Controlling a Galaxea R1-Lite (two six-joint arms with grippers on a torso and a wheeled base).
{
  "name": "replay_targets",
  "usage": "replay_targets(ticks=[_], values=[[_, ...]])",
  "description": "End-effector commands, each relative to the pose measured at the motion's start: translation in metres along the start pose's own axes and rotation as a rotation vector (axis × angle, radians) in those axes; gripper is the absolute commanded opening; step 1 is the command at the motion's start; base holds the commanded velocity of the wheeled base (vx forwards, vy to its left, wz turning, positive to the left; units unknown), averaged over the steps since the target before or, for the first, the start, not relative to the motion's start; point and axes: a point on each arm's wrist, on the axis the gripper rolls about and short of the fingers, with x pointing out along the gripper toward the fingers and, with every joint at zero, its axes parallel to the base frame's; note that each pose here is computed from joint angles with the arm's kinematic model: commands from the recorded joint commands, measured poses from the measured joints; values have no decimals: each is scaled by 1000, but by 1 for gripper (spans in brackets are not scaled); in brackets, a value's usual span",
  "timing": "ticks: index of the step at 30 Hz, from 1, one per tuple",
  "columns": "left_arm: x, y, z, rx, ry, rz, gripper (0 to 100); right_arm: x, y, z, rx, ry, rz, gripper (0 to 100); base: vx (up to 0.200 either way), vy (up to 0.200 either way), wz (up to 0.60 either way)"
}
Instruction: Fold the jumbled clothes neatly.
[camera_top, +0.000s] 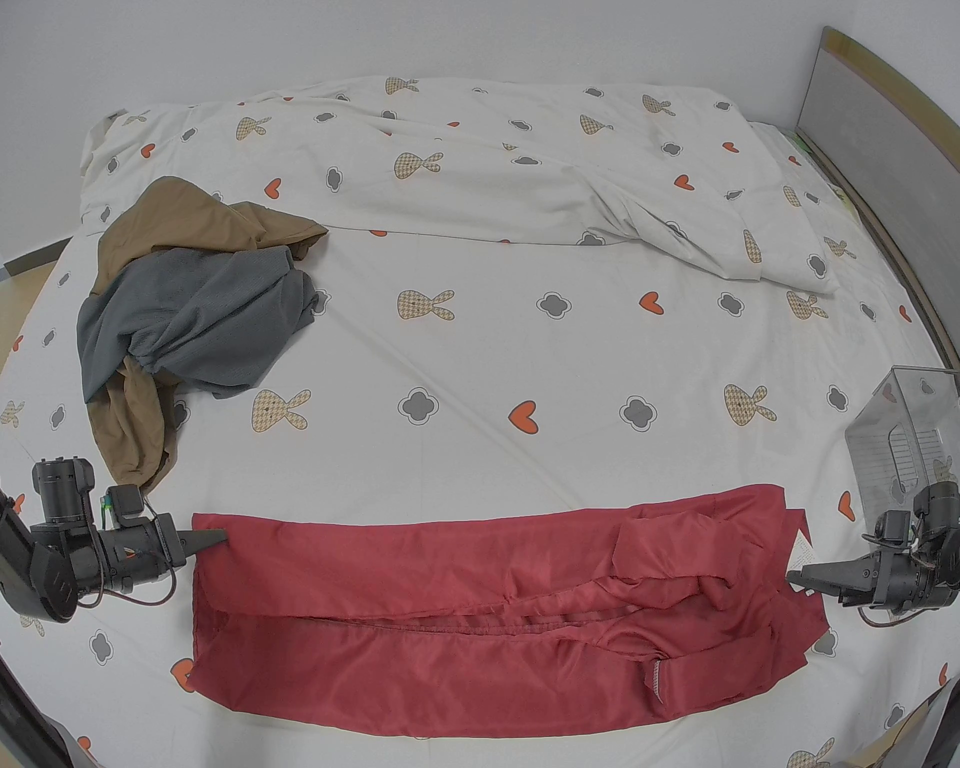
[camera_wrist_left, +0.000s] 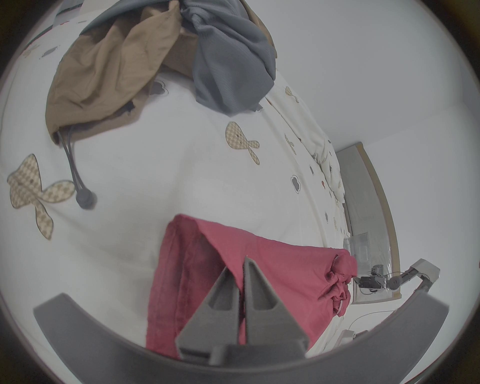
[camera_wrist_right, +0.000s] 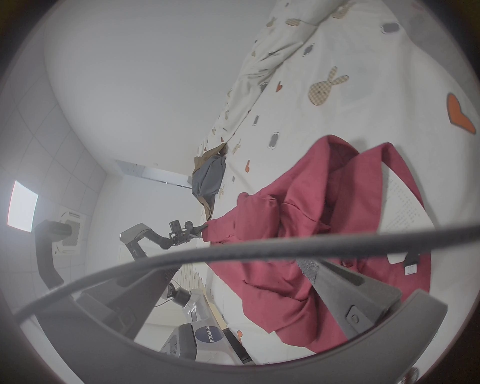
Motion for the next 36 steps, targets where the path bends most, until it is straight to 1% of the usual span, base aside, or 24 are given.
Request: replay_targets(ticks=[1, 2, 6, 11, 17, 18, 23, 25, 26, 27, 28, 29, 31, 32, 33, 34, 36], values=[[-2, 2, 11, 15, -35, 6, 0, 1, 19, 1, -73, 5, 14, 100, 0, 0, 0], [-2, 3, 13, 22, -41, 6, 0, 2, 25, 2, -91, 8, 20, 100, 0, 0, 0], [1, 5, 17, 26, -47, 5, 0, 5, 36, 3, -116, 21, 39, 100, 0, 0, 0], [3, 9, 14, 4, -27, 13, 0, 6, 49, 3, -133, 27, 53, 100, 0, 0, 0], [7, 14, 8, -26, 3, 22, 0, 5, 57, 4, -153, 19, 56, 100, 0, 0, 0], [7, 14, 7, -27, 7, 21, 100, 4, 58, 4, -154, 18, 55, 100, 0, 0, 0], [7, 14, 5, -34, 12, 22, 100, 3, 60, 5, -162, 13, 53, 100, 0, 0, 0], [2, 14, 8, -31, -5, 29, 100, 3, 61, 5, -162, 11, 53, 100, 0, 0, 0], [-2, 14, 10, -29, -21, 35, 100, 2, 63, 5, -165, 9, 53, 100, 0, 0, 0], [-13, 14, 18, -14, -68, 50, 100, 2, 65, 5, -166, 7, 53, 100, 0, 0, 0], [-18, 15, 21, -11, -89, 58, 100, 2, 66, 6, -166, 6, 53, 100, 0, 0, 0], [-28, 14, 28, 2, -132, 72, 100, 1, 66, 6, -161, 5, 52, 100, 0, 0, 0], [-40, 12, 35, 22, -179, 86, 100, 1, 67, 6, -161, 4, 52, 100, 0, 0, 0], [-56, 6, 42, 48, -234, 104, 100, 1, 68, 6, -164, 4, 53, 100, 0, 0, 0], [-58, 5, 43, 50, -239, 105, 100, 1, 68, 6, -164, 4, 53, 100, 0, 0, 0], [-66, -2, 43, 61, -256, 111, 100, 1, 68, 6, -164, 5, 54, 100, 0, 0, 0], [-70, -8, 43, 68, -264, 109, 100, 1, 68, 6, -163, 6, 54, 100, 0, 0, 0]])
